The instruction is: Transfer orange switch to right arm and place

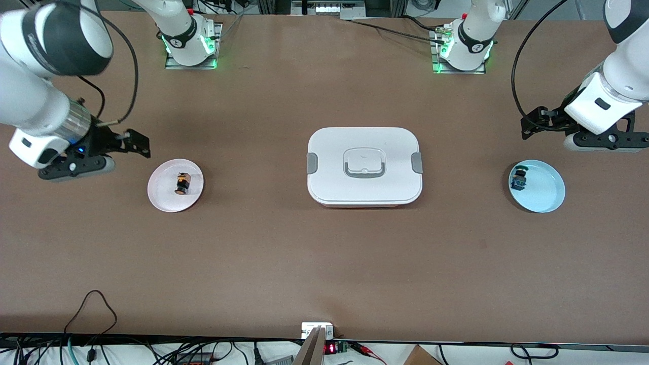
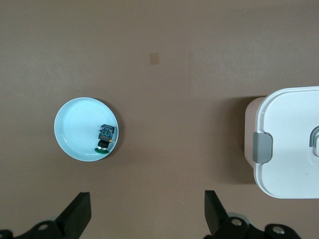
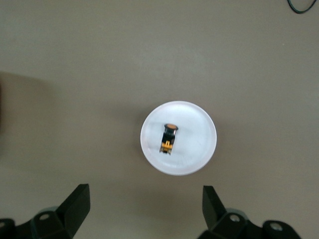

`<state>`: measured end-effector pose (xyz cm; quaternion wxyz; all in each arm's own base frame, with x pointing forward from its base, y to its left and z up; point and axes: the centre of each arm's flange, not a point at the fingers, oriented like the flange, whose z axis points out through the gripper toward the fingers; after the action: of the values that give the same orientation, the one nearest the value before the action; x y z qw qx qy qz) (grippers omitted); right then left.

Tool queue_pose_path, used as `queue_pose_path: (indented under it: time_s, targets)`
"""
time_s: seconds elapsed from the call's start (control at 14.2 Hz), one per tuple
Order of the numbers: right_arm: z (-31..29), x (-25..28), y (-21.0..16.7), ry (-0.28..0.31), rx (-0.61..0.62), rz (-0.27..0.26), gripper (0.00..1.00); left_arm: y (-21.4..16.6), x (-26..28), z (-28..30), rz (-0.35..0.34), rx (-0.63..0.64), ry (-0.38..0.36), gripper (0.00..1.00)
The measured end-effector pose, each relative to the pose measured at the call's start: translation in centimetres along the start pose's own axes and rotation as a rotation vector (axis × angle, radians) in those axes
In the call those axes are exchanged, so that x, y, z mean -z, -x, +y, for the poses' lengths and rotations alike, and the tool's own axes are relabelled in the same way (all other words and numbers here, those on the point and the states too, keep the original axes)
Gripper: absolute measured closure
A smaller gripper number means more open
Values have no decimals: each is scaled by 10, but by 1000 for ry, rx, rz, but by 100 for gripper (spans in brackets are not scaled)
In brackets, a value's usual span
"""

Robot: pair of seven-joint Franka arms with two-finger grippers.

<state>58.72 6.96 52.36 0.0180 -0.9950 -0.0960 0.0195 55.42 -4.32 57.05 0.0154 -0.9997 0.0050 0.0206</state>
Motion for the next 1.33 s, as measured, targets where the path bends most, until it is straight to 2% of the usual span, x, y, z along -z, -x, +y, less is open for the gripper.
queue_pose_path:
  time_s: [0.14,0.35,0.84,1.12,1.33]
  targets:
    - [-2,23,3,3,9,-1,0,0,0,1,1,-1,0,0]
    - [2,43,3,6,15,26,0,0,0,3,2,-5,0,0]
    - [11,45,-4,8,63,32,0,0,2,3,6,-6,0,0]
    - [6,50,1,2,-8,-7,0,0,2,4,6,-6,0,0]
    - [3,50,1,1,-15,-12,0,0,3,4,10,-7,0,0]
